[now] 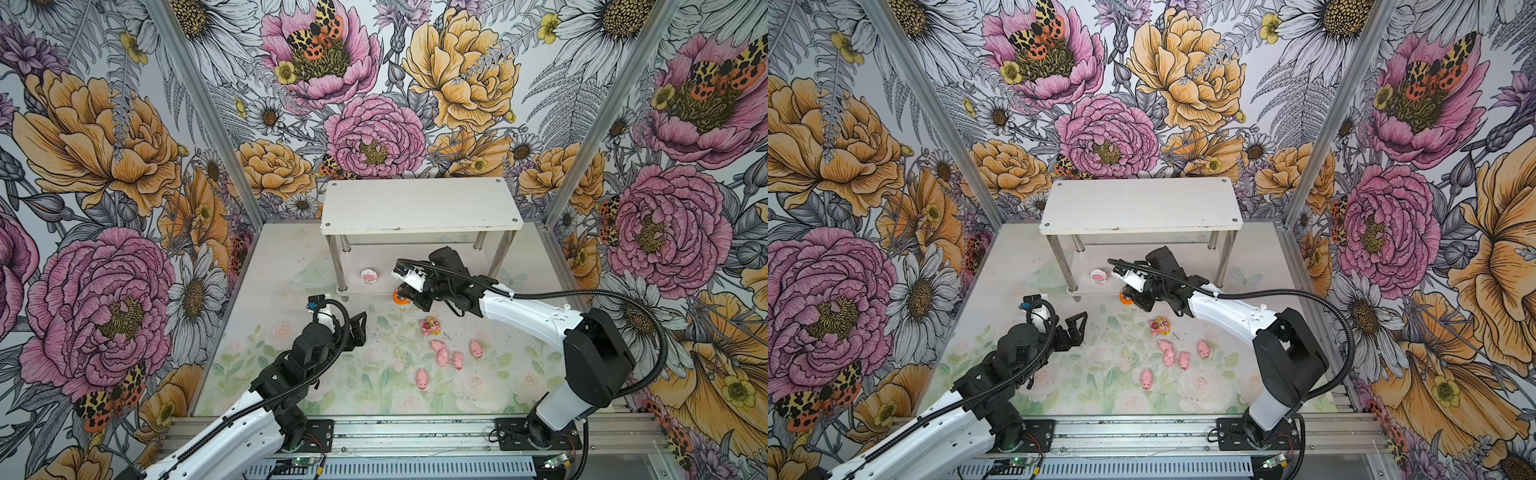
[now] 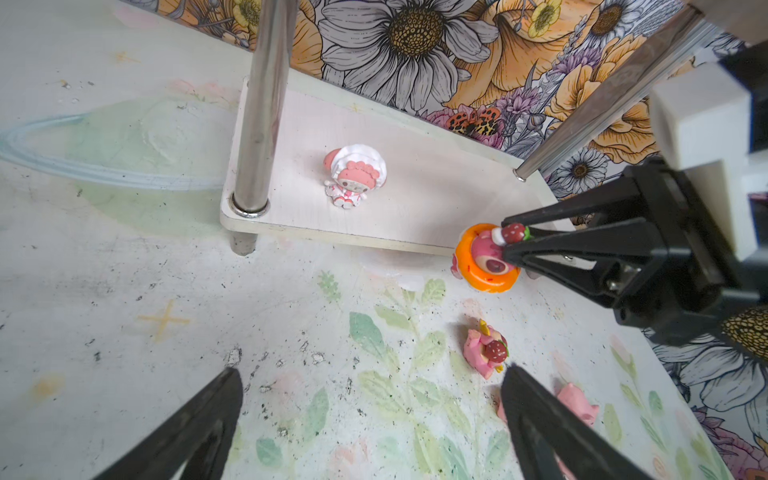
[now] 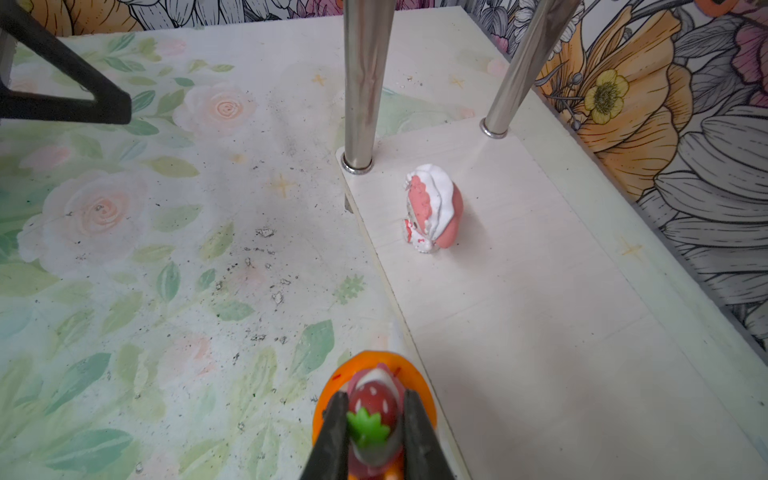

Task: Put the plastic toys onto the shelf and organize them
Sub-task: 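Carry the donut bear figure to the lower tier while the left withdraws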

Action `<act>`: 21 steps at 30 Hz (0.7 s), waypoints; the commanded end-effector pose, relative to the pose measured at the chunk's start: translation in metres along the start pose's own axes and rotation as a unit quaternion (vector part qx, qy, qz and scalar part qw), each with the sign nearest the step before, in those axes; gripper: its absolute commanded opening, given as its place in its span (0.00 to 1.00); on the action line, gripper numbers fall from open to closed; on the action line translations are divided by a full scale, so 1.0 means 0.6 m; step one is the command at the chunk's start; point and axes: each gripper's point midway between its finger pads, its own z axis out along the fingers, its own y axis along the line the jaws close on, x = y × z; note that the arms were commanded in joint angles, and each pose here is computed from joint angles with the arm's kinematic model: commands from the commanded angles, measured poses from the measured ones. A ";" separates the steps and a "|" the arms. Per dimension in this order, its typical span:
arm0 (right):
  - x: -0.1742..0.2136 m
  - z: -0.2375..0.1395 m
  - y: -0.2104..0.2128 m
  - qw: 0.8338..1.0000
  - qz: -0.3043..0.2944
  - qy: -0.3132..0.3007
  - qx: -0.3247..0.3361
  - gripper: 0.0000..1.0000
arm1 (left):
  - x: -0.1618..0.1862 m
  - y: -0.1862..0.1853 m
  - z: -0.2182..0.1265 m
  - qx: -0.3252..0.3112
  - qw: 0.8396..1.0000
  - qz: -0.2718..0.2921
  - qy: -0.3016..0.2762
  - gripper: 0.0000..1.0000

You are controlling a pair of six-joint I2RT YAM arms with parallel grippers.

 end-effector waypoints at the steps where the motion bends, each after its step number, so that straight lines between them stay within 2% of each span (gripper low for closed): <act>1: -0.044 -0.001 -0.022 0.998 -0.032 -0.053 -0.023 0.00 | -0.008 -0.002 -0.002 -0.003 1.000 -0.004 0.005 0.99; 13: -0.046 0.010 -0.077 0.991 -0.012 -0.101 -0.090 0.00 | -0.001 0.022 0.002 -0.038 0.999 -0.022 0.010 0.99; 17: -0.033 0.021 -0.071 0.988 -0.048 -0.103 -0.104 0.00 | 0.002 0.025 0.009 -0.046 0.999 -0.023 0.013 0.99; 21: -0.017 0.029 -0.082 0.990 -0.054 -0.091 -0.092 0.00 | 0.005 0.024 0.018 -0.048 0.998 -0.022 0.017 0.99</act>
